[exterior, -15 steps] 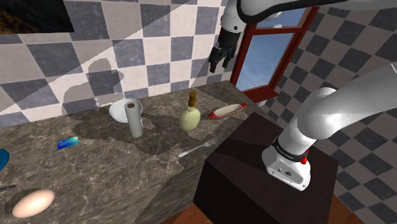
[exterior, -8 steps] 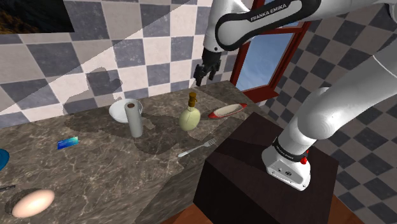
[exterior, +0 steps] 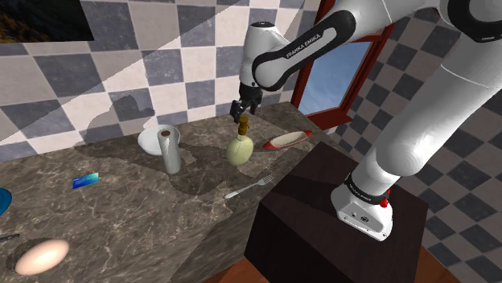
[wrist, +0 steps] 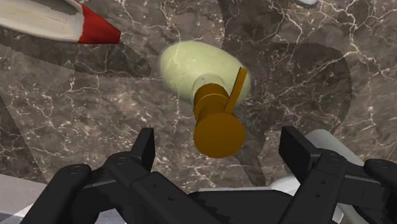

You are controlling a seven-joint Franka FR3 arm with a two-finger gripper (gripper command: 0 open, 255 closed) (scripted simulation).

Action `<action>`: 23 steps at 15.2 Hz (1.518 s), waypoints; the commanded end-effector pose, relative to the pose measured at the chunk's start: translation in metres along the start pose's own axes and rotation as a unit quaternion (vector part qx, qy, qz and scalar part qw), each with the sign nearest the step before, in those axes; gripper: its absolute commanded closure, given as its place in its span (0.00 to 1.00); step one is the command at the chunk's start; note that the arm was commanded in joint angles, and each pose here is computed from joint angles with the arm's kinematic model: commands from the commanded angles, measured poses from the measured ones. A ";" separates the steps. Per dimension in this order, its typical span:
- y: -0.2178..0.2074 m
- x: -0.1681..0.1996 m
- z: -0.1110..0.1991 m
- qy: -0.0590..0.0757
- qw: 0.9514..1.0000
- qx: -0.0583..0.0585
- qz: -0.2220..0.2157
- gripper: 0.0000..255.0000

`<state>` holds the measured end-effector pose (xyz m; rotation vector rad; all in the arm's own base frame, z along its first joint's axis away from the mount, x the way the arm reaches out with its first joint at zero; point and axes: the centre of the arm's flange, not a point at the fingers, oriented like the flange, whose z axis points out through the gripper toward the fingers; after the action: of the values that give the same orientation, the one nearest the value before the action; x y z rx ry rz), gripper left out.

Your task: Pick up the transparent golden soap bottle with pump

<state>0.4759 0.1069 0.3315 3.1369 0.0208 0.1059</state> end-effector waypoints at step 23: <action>-0.002 0.001 0.005 0.001 1.000 0.000 0.000 1.00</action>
<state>0.4793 0.1081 0.3191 3.1363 0.0217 0.1077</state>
